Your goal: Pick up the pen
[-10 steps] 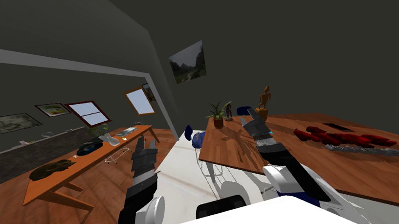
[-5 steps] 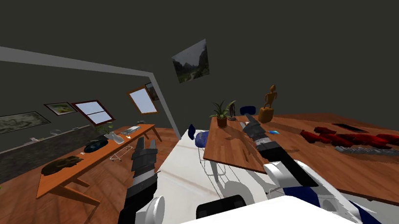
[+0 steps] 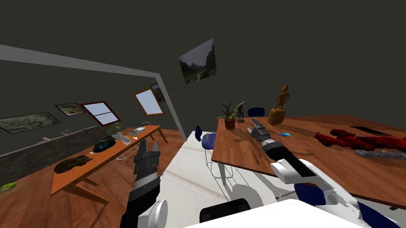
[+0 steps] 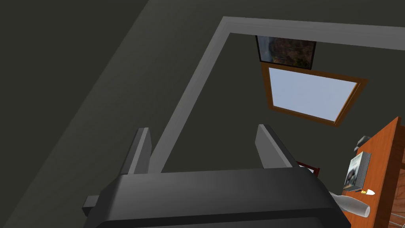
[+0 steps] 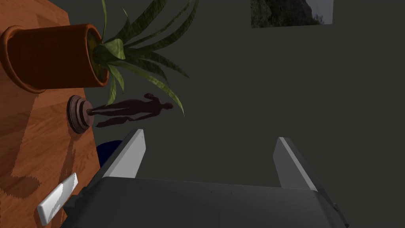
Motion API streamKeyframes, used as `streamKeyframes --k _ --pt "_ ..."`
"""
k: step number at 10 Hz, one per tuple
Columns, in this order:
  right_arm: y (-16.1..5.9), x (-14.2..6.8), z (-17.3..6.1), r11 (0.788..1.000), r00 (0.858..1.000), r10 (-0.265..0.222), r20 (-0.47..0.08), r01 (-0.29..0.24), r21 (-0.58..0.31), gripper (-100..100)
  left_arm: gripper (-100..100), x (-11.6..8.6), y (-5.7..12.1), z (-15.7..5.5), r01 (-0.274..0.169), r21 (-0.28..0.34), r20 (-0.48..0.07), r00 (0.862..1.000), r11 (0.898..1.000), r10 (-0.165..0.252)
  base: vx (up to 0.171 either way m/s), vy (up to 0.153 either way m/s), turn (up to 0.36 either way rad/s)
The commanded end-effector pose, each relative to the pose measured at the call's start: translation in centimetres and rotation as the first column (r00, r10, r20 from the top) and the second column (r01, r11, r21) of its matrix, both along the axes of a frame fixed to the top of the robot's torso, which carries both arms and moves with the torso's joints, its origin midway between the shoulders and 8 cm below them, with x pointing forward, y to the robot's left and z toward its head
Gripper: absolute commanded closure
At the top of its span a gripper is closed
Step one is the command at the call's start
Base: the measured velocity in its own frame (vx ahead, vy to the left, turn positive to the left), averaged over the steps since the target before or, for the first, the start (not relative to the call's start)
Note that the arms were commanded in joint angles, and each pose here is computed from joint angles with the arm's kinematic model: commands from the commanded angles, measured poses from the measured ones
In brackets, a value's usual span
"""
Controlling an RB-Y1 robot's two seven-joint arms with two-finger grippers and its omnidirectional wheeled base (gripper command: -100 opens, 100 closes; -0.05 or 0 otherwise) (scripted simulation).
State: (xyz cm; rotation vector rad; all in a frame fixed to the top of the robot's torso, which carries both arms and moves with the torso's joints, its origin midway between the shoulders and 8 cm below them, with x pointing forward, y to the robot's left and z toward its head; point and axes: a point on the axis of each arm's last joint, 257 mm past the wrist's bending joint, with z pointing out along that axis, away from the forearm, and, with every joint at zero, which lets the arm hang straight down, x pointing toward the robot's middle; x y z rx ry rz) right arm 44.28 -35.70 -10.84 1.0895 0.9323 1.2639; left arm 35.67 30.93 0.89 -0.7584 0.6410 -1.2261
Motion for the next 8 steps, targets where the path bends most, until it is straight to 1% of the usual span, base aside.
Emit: streamKeyframes --k 1,2,3,4,5,6,7,8 --pt "-1.8 0.5 -2.5 0.999 0.998 -0.021 -0.063 0.024 0.041 -100 0 0.0 0.0 0.0 0.0 0.0 0.0 1.0 1.0 0.0 0.015 0.076 0.057" --pt "-2.0 0.5 -3.1 0.999 0.997 -0.025 -0.075 0.028 0.043 -100 0 0.0 0.0 0.0 0.0 0.0 0.0 1.0 1.0 0.0 0.014 0.06 0.022" --pt "-3.8 1.0 -4.8 0.995 0.991 -0.045 -0.125 0.055 0.08 -100 0 0.0 0.0 0.0 0.0 0.0 0.0 1.0 1.0 0.0 0.017 0.075 0.05" --pt "-4.0 1.0 -5.2 0.995 0.99 -0.047 -0.134 0.058 0.081 -100 0 0.0 0.0 0.0 0.0 0.0 0.0 1.0 1.0 0.0 0.009 0.079 0.015" --pt "-5.6 1.4 -6.0 0.99 0.984 -0.063 -0.167 0.083 0.118 -100 0 0.0 0.0 0.0 0.0 0.0 0.0 1.0 1.0 0.0 0.007 0.1 0.039" --pt "-6.0 1.3 -7.4 0.988 0.979 -0.071 -0.192 0.095 0.121 -100 0 0.0 0.0 0.0 0.0 0.0 0.0 1.0 1.0 0.0 0.007 0.079 0.022" --pt "-7.9 1.6 -8.6 0.979 0.968 -0.09 -0.232 0.129 0.161 -100 0 0.0 0.0 0.0 0.0 0.0 0.0 1.0 1.0 0.0 0.014 0.078 0.039" --pt "-8.2 1.5 -9.5 0.977 0.964 -0.095 -0.25 0.138 0.163 -100 0 0.0 0.0 0.0 0.0 0.0 0.0 1.0 1.0 0.0 0.011 0.069 0.029"
